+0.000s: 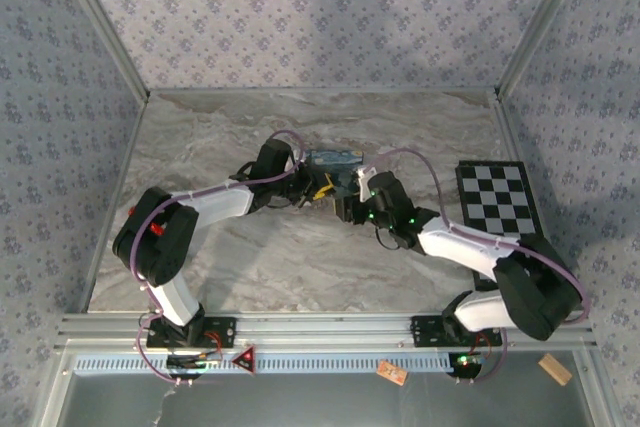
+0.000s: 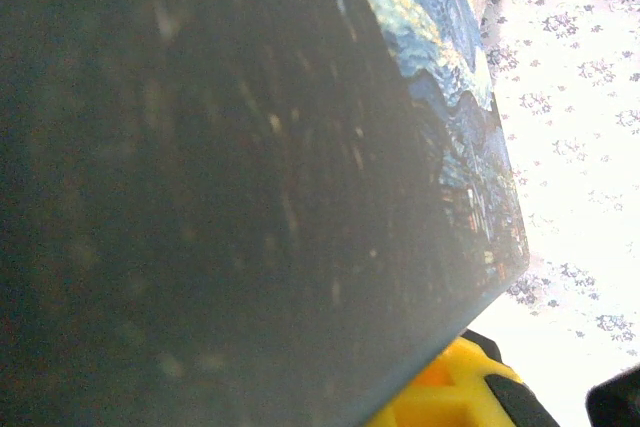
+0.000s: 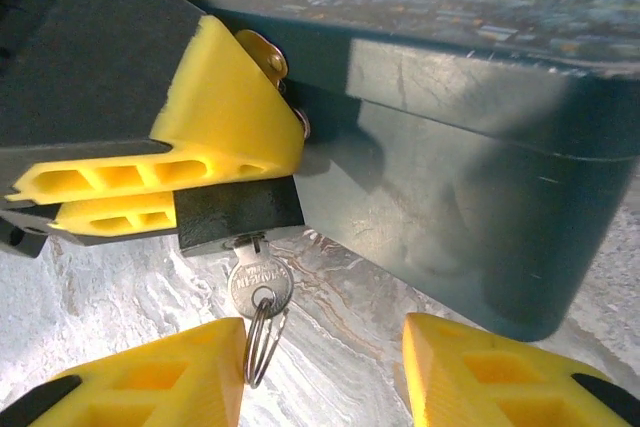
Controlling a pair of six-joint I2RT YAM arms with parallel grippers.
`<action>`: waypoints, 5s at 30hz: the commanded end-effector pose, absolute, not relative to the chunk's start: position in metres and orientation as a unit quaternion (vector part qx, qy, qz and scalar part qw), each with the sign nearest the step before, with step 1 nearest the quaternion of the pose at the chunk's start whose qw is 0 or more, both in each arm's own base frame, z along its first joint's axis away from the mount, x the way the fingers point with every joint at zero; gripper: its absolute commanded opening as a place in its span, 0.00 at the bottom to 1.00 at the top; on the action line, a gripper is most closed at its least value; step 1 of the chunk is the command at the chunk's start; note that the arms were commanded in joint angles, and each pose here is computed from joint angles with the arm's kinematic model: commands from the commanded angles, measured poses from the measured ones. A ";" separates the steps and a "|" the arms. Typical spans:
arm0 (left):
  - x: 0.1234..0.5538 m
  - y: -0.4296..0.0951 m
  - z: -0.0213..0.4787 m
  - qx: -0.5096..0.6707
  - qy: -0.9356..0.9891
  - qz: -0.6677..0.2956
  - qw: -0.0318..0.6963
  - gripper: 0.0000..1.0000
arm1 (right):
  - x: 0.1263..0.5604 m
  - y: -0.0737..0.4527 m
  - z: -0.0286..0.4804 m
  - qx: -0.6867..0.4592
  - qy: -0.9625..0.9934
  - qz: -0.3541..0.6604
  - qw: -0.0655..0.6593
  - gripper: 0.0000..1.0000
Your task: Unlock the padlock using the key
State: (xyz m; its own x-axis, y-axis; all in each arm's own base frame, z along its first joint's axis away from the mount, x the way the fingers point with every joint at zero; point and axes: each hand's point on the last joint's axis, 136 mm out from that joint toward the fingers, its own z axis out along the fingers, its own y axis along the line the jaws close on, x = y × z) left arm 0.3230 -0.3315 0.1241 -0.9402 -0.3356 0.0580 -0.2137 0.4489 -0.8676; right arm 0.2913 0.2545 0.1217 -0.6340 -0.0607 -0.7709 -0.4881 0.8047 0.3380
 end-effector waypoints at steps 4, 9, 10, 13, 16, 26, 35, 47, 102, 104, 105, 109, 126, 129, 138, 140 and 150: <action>0.328 -0.342 0.152 -0.140 0.832 -0.533 0.070 0.01 | 0.269 0.261 0.142 -0.280 0.771 0.221 0.528 0.41; 0.328 -0.342 0.150 -0.140 0.833 -0.531 0.069 0.01 | 0.269 0.263 0.148 -0.329 0.729 0.171 0.575 0.42; 0.328 -0.342 0.149 -0.140 0.834 -0.530 0.068 0.01 | 0.271 0.261 0.150 -0.331 0.725 0.165 0.581 0.42; 0.327 -0.342 0.147 -0.141 0.834 -0.529 0.066 0.01 | 0.269 0.261 0.155 -0.345 0.708 0.153 0.597 0.43; 0.327 -0.341 0.147 -0.141 0.833 -0.531 0.066 0.01 | 0.269 0.263 0.151 -0.365 0.694 0.130 0.607 0.44; 0.324 -0.344 0.149 -0.131 0.830 -0.538 0.061 0.01 | 0.280 0.270 0.132 -0.411 0.668 0.026 0.620 0.39; 0.322 -0.344 0.148 -0.128 0.829 -0.541 0.059 0.01 | 0.287 0.271 0.136 -0.409 0.661 0.003 0.629 0.37; 0.319 -0.349 0.147 -0.122 0.830 -0.542 0.056 0.01 | 0.290 0.273 0.143 -0.401 0.653 -0.015 0.643 0.36; 0.321 -0.352 0.145 -0.117 0.824 -0.550 0.071 0.00 | 0.285 0.266 0.124 -0.127 0.797 0.248 0.536 0.00; 0.321 -0.352 0.142 -0.117 0.825 -0.549 0.070 0.00 | 0.283 0.267 0.118 -0.122 0.801 0.258 0.526 0.00; 0.320 -0.353 0.141 -0.117 0.826 -0.548 0.068 0.00 | 0.281 0.268 0.115 -0.120 0.805 0.259 0.520 0.00; 0.320 -0.352 0.136 -0.117 0.829 -0.543 0.070 0.01 | 0.277 0.265 0.102 -0.091 0.817 0.273 0.500 0.00; 0.317 -0.343 0.107 -0.123 0.842 -0.518 0.086 0.30 | 0.271 0.268 0.060 -0.026 0.842 0.282 0.459 0.00; 0.318 -0.345 0.102 -0.124 0.840 -0.521 0.083 0.31 | 0.271 0.273 0.049 -0.024 0.847 0.288 0.446 0.00; 0.315 -0.332 0.088 -0.124 0.864 -0.479 0.096 0.39 | 0.272 0.278 0.038 -0.024 0.852 0.290 0.435 0.00; 0.311 -0.323 0.084 -0.119 0.878 -0.452 0.106 0.42 | 0.272 0.277 0.037 -0.020 0.853 0.292 0.432 0.00; 0.293 -0.306 0.082 -0.074 0.915 -0.370 0.142 0.46 | 0.265 0.289 0.037 0.020 0.860 0.320 0.397 0.00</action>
State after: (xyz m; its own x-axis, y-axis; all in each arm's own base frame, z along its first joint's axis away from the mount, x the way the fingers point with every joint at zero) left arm 0.2984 -0.3106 0.0820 -0.9481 -0.2794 -0.1519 -0.0756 0.6619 -0.7458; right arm 0.2682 0.2802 0.0366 -0.6547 0.2524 -0.7125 -0.2520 0.8158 0.5205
